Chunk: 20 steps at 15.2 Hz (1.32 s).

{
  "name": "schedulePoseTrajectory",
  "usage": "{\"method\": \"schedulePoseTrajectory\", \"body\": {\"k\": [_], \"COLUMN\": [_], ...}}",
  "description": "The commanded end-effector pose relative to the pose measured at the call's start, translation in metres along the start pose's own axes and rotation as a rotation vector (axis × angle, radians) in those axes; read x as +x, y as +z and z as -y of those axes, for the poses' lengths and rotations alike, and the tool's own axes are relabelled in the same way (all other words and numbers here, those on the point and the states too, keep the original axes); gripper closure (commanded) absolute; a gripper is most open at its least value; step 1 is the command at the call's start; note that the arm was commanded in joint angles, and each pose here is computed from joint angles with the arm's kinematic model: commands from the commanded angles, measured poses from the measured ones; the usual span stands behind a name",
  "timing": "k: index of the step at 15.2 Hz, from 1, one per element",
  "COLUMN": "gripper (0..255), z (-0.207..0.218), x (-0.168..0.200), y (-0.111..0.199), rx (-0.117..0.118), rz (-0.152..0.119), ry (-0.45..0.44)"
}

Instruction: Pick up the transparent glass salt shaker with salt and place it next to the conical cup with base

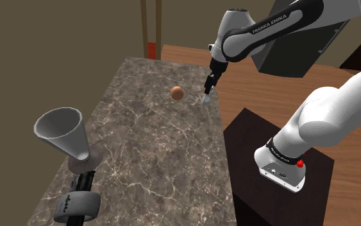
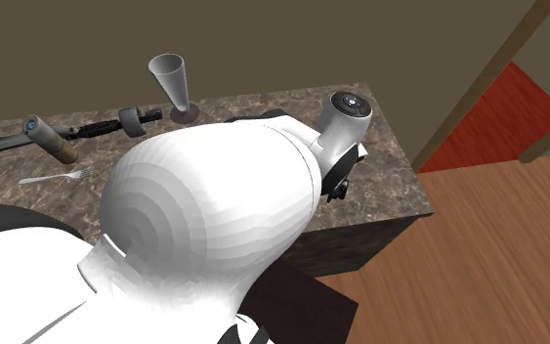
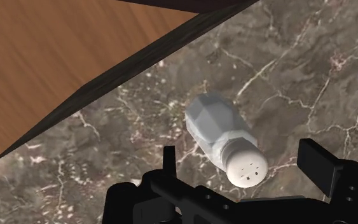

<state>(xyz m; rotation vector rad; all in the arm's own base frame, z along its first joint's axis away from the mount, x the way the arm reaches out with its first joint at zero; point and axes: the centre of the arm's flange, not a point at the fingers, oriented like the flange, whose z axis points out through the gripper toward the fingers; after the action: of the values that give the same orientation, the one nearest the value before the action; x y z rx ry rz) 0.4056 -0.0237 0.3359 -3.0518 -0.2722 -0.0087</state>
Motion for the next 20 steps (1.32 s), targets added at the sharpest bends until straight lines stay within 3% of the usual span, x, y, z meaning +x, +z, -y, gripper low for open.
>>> {"method": "schedulePoseTrajectory", "body": {"k": [1, 10, 20], "gripper": [255, 255, 255], "z": [0.0, 0.0, 0.004], "x": [0.0, 0.0, 0.001], "y": [0.0, 0.0, -0.053], "rx": [0.0, 0.0, 0.0], "rz": [0.0, 0.0, 0.0], "ry": [0.0, 0.0, 0.0]}}
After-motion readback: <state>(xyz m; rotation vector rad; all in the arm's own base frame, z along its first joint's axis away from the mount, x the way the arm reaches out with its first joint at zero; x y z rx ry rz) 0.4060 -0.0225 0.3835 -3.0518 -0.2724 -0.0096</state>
